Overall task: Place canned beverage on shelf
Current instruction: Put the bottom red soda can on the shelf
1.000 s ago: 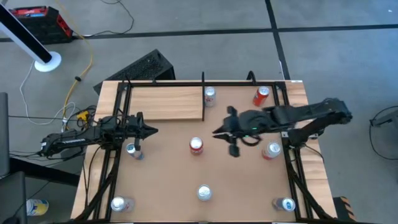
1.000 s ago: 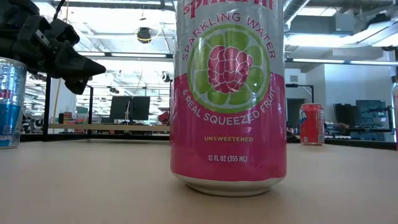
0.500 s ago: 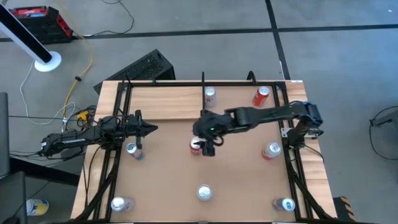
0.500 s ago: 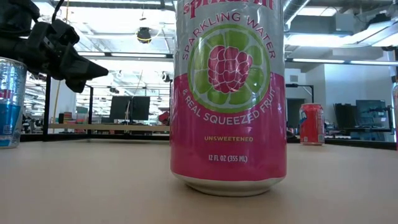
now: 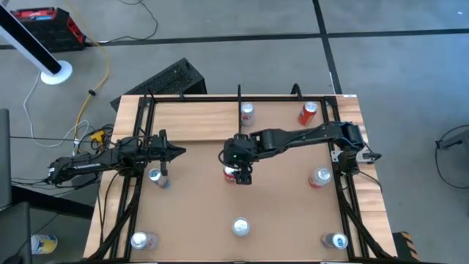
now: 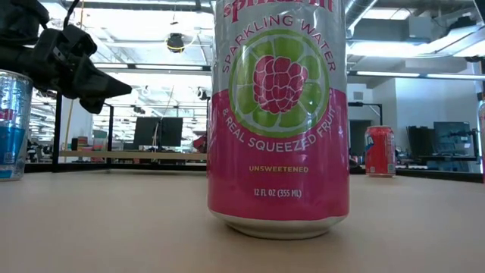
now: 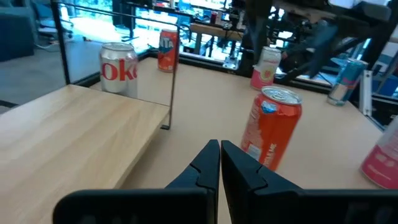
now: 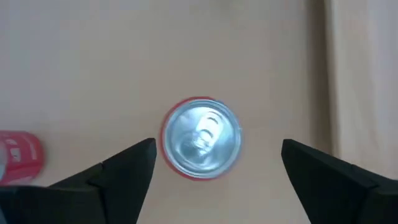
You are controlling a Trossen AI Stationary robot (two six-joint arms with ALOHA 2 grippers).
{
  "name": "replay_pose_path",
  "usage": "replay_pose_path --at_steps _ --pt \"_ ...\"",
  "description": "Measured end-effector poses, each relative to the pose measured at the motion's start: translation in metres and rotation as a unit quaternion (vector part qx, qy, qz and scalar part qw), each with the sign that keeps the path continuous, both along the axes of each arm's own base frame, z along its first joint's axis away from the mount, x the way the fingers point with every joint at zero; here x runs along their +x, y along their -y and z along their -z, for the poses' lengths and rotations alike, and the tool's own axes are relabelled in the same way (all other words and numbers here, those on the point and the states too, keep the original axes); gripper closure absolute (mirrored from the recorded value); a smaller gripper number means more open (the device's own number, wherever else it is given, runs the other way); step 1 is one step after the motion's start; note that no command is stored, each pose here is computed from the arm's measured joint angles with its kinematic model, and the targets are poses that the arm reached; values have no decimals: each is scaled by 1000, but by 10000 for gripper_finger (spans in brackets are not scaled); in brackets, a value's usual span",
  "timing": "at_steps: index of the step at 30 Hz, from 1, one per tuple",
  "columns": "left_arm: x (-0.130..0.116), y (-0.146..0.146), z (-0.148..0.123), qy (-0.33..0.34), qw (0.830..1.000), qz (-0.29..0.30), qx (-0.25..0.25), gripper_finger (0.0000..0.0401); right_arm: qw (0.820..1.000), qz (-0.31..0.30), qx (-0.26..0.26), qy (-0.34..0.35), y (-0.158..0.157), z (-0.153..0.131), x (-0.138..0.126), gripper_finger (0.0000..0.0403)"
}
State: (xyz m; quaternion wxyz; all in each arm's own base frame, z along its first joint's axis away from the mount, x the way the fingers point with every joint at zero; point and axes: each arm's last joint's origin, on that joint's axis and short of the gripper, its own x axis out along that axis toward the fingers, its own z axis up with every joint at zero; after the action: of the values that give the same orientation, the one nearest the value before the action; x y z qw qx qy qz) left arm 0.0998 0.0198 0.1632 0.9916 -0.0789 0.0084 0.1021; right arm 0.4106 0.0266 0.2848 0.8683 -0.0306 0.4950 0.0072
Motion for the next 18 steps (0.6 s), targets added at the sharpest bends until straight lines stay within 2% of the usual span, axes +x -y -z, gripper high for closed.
replay_pose_path --at_steps 4,18 --pt "0 -1 0 0 1000 -16 3 401 1000 -7 12 -6 -1 6 3 30" --pt "0 -1 0 0 1000 -18 4 401 1000 -7 14 7 -2 5 6 30"
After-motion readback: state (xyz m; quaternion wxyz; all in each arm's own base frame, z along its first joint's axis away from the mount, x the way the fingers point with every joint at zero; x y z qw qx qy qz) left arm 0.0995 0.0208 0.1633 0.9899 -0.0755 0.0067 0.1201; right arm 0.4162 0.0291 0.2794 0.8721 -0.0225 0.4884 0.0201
